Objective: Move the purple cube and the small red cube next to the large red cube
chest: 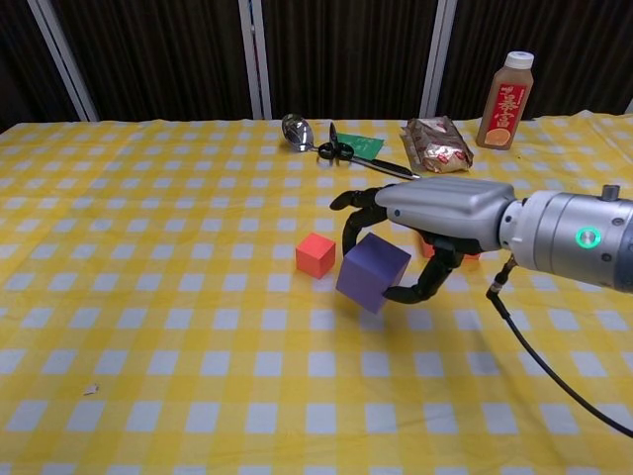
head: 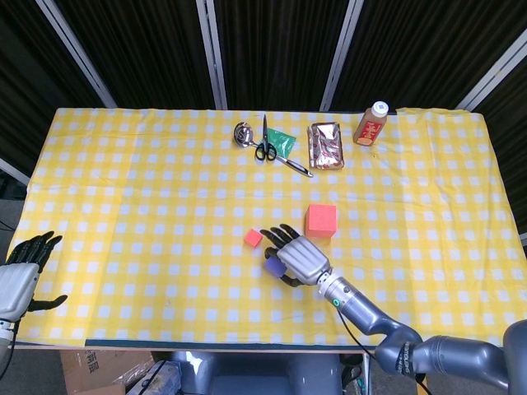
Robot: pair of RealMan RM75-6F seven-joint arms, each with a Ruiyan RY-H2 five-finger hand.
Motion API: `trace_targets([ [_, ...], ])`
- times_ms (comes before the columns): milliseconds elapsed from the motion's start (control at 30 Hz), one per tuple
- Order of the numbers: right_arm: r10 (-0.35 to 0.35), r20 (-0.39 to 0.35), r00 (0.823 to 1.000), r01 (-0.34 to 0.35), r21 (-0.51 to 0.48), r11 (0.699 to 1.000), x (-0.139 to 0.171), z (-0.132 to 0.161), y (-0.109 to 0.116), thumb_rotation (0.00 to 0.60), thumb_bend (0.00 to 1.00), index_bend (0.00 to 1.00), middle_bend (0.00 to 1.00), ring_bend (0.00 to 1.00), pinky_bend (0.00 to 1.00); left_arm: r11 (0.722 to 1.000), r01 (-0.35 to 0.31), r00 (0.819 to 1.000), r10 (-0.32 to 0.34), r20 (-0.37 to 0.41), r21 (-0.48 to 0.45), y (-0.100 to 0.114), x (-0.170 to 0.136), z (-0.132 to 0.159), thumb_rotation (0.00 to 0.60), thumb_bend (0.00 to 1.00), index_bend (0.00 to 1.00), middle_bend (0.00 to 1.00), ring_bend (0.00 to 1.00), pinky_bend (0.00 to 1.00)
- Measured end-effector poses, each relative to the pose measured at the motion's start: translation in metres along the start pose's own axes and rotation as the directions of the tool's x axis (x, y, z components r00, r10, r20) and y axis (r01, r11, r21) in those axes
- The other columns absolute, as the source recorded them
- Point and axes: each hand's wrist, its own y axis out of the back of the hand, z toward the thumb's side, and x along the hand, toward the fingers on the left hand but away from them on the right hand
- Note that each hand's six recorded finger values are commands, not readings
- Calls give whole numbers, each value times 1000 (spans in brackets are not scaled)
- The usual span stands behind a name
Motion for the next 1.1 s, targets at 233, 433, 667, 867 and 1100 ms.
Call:
trace_targets([
  [233,-30,123,992,38,-66,997,-17,-8,11,600,418,453,50,0,0,1000,15,1000,-15,4,-2,-1,1,1,600,41,0,0,0,55],
  [433,-53,224,973,72,-77,994,-41,-3,15,600,419,453,50,0,0,1000,31,999,-31,9,-5,-2,1,1,600,41,0,0,0,55],
  [667,-83,336,938,113,-71,991,-68,-8,13,600,418,453,50,0,0,998,56,998,-55,6,-19,-4,2,0,600,41,0,0,0,55],
  [867,-102,433,896,130,-37,991,-85,-18,10,600,418,453,50,0,0,997,70,997,-70,12,-22,-4,2,0,600,41,0,0,0,55],
  [1100,-93,466,880,120,-29,992,-86,-22,8,600,418,453,50,0,0,997,77,997,-77,11,-25,-4,2,0,600,41,0,0,0,55],
])
